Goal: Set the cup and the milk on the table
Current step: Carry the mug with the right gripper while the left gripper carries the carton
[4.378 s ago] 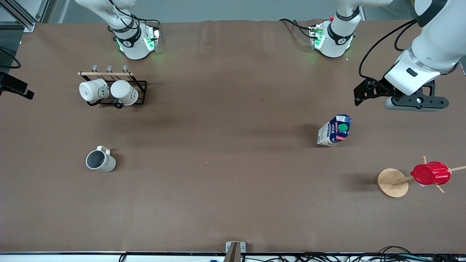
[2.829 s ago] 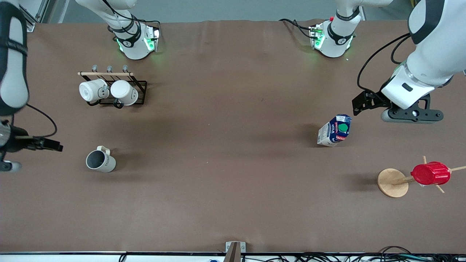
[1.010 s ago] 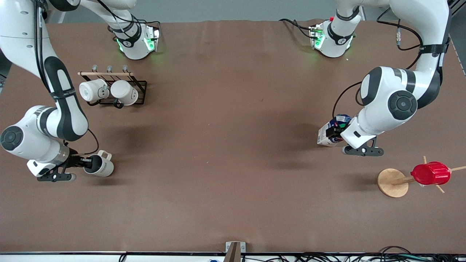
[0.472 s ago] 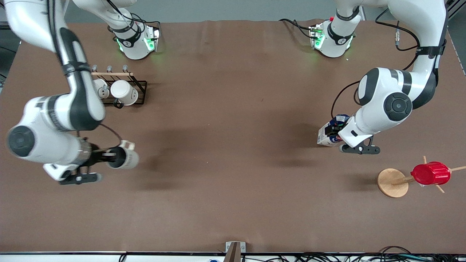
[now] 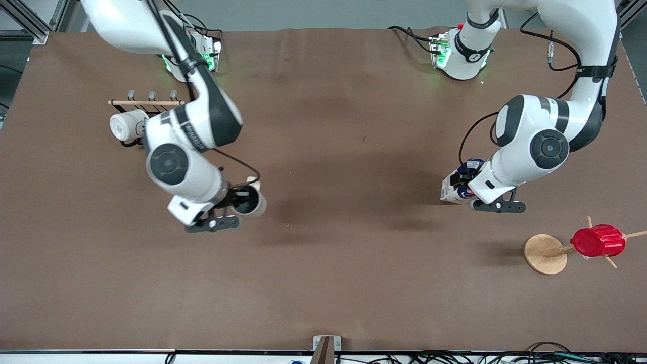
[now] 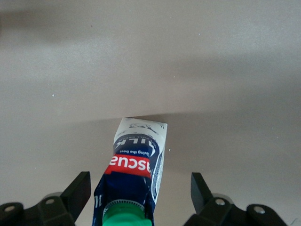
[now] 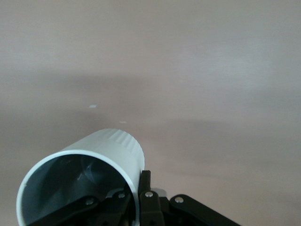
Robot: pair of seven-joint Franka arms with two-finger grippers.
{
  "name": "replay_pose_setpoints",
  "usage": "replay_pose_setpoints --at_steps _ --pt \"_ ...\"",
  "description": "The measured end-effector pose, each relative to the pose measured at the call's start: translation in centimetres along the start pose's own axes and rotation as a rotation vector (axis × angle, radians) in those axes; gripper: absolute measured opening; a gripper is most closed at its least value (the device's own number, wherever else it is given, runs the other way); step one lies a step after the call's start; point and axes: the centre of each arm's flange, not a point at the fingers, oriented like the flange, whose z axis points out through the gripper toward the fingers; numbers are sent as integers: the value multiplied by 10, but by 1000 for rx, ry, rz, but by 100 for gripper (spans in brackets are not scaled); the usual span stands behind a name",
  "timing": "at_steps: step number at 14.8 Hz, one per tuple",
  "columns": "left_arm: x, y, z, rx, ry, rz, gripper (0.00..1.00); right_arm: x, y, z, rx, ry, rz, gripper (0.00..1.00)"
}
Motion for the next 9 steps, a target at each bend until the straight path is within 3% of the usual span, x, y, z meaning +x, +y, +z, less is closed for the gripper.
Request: replay_pose_setpoints --at_steps 9 --pt "0 0 0 0 3 1 93 -40 -141 110 38 63 -44 4"
